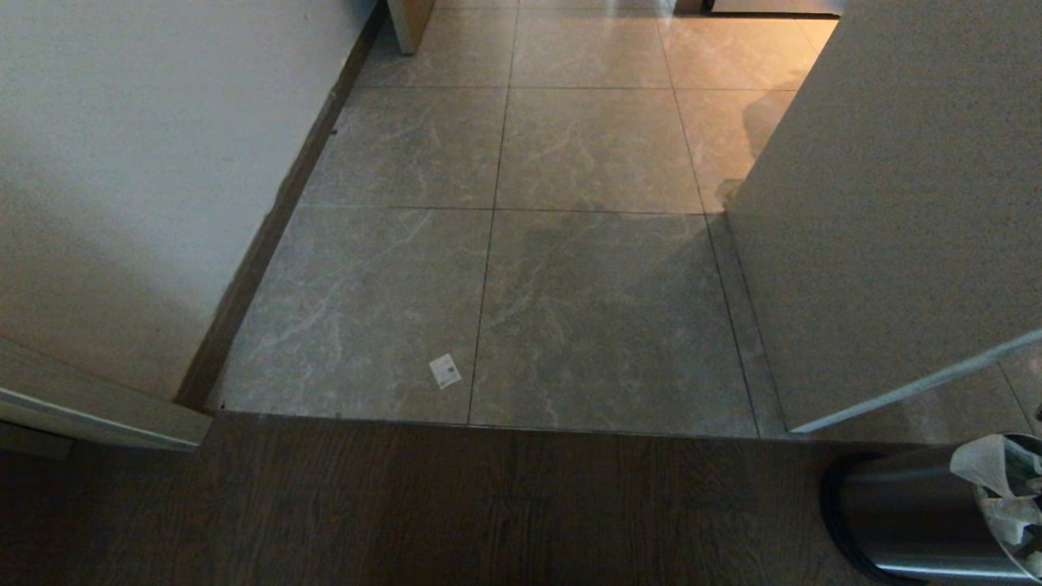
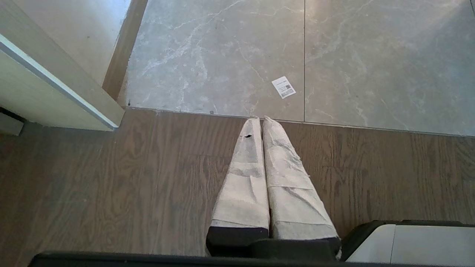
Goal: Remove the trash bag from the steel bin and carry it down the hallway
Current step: Pick up the trash bag
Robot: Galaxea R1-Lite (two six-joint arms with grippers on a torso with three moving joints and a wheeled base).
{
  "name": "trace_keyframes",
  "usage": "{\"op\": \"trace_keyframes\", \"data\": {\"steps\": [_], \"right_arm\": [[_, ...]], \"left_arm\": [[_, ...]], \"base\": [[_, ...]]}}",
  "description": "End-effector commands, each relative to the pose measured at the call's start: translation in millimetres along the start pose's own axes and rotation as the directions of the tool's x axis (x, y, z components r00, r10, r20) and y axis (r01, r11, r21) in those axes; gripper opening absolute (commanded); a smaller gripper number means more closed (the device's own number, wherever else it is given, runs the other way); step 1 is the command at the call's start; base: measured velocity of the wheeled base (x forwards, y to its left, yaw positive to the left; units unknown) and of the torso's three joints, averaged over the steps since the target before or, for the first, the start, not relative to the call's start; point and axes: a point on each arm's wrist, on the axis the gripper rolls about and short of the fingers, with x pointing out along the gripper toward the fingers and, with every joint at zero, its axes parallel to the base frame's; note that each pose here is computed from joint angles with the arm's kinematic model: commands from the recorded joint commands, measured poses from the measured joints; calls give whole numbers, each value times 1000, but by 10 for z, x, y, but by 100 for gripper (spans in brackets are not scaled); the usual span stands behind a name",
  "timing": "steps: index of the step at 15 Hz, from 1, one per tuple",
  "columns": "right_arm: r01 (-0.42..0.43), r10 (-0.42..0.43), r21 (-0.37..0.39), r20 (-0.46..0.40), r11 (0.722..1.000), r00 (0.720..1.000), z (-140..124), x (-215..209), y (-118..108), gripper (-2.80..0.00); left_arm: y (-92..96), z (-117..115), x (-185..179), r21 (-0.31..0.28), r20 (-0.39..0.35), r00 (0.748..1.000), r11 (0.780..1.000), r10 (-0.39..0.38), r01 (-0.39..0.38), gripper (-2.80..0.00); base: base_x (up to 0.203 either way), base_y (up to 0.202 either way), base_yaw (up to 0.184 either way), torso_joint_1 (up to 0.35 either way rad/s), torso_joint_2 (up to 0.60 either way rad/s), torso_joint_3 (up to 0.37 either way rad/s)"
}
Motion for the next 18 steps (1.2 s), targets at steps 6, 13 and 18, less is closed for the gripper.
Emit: {"op": "trace_keyframes", "data": {"steps": [6, 13, 18], "right_arm": [[1, -1, 0, 6, 1000, 1000, -47, 131, -68, -280], [36, -36, 16, 24, 999, 999, -31, 115, -117, -280], [157, -157, 37, -6, 987, 988, -119, -149, -243, -280]], "left_arm": [[0, -1, 0, 0, -1, 1000, 1000, 1, -1, -280], [0, -1, 0, 0, -1, 1000, 1000, 1, -1, -280], [0, -1, 0, 0, -1, 1000, 1000, 1, -1, -280]], "base": [[0, 0, 0, 0, 0, 0], [0, 0, 0, 0, 0, 0], [0, 0, 0, 0, 0, 0]]}}
